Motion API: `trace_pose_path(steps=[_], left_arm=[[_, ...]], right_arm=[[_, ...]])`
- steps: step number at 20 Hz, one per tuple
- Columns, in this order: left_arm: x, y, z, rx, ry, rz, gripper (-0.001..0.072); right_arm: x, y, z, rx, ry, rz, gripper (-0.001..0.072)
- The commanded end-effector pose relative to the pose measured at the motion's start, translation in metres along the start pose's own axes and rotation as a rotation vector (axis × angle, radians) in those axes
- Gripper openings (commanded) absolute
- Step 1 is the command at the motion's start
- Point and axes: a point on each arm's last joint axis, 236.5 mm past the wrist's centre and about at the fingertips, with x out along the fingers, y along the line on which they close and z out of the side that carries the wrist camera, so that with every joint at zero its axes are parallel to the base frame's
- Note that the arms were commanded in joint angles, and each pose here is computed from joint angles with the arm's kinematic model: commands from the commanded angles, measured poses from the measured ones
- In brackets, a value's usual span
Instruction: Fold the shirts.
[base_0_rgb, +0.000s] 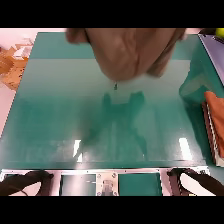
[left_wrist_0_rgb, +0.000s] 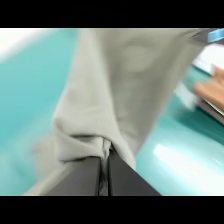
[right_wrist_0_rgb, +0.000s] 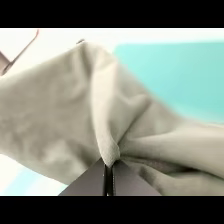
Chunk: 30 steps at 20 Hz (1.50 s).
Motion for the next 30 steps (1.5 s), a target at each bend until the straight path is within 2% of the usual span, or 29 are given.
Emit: trace_pose_path(steps=[1, 3, 6, 10, 13, 16, 20, 22, 23, 24, 26, 27, 30], left_arm=[[-0.094, 0.012, 0.039, 0.108, -0.087, 0.289, 0.0031], [-0.124, 0.023, 0.044, 0.103, -0.105, 0.404, 0.0031], [-0.123, 0.026, 0.038, 0.090, -0.089, 0.411, 0.0031], [-0.075, 0.060, -0.018, 0.037, 0.078, 0.419, 0.0032], [-0.008, 0.089, -0.112, -0.061, 0.339, 0.364, 0.0031], [0.068, 0.109, -0.235, -0.114, 0.602, 0.249, 0.0032], [0.152, 0.117, -0.376, -0.309, 0.764, 0.147, 0.0033], [0.175, 0.118, -0.412, -0.381, 0.781, 0.129, 0.0034], [0.179, 0.121, -0.418, -0.392, 0.783, 0.139, 0.0157], [0.179, 0.126, -0.416, -0.399, 0.781, 0.162, 0.0403], [0.160, 0.138, -0.400, -0.361, 0.845, 0.205, 0.0428], [0.142, 0.146, -0.389, -0.348, 0.889, 0.229, 0.0428], [0.084, 0.157, -0.358, -0.463, 0.974, 0.272, 0.0427]], right_arm=[[-0.085, 0.052, 0.053, -0.208, -0.188, -0.139, 0.0017], [-0.110, 0.069, 0.058, -0.266, -0.233, -0.183, 0.0017], [-0.116, 0.081, 0.051, -0.283, -0.222, -0.175, 0.0017], [-0.088, 0.039, 0.014, -0.173, -0.110, -0.181, 0.0017], [-0.039, -0.019, -0.069, 0.019, 0.081, -0.168, 0.0018], [0.026, -0.083, -0.188, 0.195, 0.232, -0.200, 0.0019], [0.085, -0.149, -0.346, 0.377, 0.390, -0.357, 0.0019], [0.099, -0.167, -0.382, 0.447, 0.454, -0.393, 0.0019], [0.104, -0.175, -0.387, 0.463, 0.468, -0.401, 0.0020], [0.107, -0.181, -0.382, 0.472, 0.465, -0.403, 0.0066], [0.104, -0.188, -0.350, 0.484, 0.437, -0.377, 0.0249], [0.097, -0.189, -0.331, 0.484, 0.435, -0.354, 0.0287], [0.050, -0.196, -0.280, 0.462, 0.451, -0.324, 0.0291]])
